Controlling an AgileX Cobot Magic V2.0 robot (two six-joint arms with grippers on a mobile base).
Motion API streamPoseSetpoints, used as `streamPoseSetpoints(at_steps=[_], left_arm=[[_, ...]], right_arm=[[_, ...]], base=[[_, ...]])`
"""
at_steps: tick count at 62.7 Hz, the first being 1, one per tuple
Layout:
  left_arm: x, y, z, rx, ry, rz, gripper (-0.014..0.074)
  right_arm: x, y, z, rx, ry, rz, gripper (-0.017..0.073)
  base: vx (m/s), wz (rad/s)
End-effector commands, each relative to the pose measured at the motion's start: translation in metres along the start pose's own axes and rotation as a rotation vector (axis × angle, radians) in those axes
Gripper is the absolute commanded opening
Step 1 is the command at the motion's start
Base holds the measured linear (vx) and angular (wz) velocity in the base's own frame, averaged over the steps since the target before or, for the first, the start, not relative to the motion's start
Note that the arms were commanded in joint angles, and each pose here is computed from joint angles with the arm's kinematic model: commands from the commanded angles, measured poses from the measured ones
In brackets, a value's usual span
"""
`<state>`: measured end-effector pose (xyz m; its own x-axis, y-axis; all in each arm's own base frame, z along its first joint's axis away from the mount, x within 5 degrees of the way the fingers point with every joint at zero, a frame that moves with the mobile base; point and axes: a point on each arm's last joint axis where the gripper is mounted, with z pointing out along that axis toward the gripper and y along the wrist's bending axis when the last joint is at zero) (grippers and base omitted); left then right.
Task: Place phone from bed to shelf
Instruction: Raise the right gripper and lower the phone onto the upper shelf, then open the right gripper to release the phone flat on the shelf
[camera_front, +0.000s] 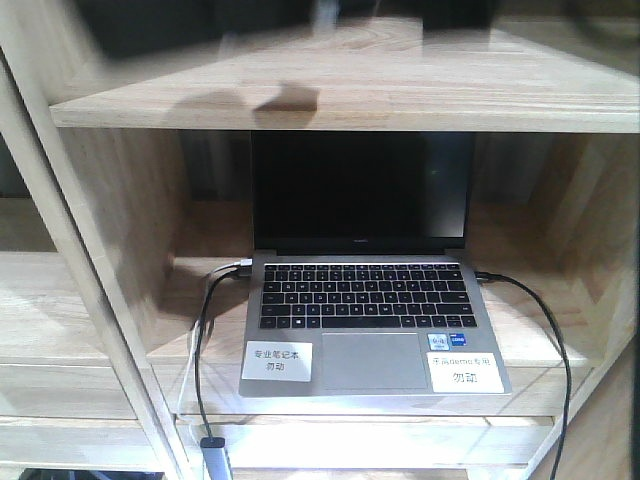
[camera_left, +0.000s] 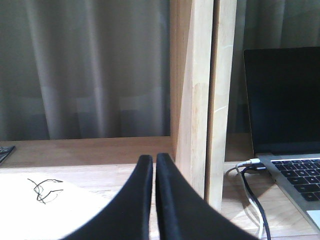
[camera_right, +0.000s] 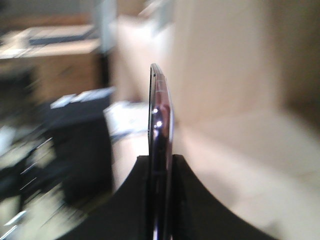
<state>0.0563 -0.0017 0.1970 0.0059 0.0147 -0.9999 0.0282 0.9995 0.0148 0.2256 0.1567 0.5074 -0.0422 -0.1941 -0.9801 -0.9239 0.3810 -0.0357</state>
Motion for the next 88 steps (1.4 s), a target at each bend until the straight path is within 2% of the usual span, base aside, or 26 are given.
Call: streamPoseSetpoints(at_steps=[1,6,14,28,42,65,88], left_arm=[[-0.015,0.001,-0.002,-0.005,-0.105,-0.019,0.0001],[-0.015,0.001,-0.002,-0.005,-0.105,-0.019,0.0001],[-0.015,0.001,-0.002,-0.005,-0.105,-0.019,0.0001],[-0.015,0.001,-0.002,-0.005,-0.105,-0.019,0.0001],[-0.015,0.001,-0.002,-0.005,-0.105,-0.019,0.0001],[-0.015,0.001,-0.002,-0.005,-0.105,-0.019,0.0001],[-0.015,0.001,-0.002,-0.005,-0.105,-0.019,0.0001]], right_arm=[[-0.029,-0.001,-0.019,0.122,-0.188,0.0,-0.0002],[-0.031,-0.01,-0.017,0.183,-0.228,0.005,-0.0002],[-0.024,-0.027,-0.003,0.219,-0.231,0.035,-0.0002],[-0.002,-0.058,0.034,0.179,-0.242,0.158,-0.0002],[0.022,-0.084,0.063,0.187,-0.244,0.24,-0.0002],[0.047,-0.105,0.085,0.213,-0.203,0.33,-0.0002],[0.052,-0.113,0.088,0.268,-0.208,0.341,0.002]], base=[[0.0,0.0],[0.0,0.0],[0.0,0.0],[0.0,0.0],[0.0,0.0],[0.0,0.0],[0.0,0.0]])
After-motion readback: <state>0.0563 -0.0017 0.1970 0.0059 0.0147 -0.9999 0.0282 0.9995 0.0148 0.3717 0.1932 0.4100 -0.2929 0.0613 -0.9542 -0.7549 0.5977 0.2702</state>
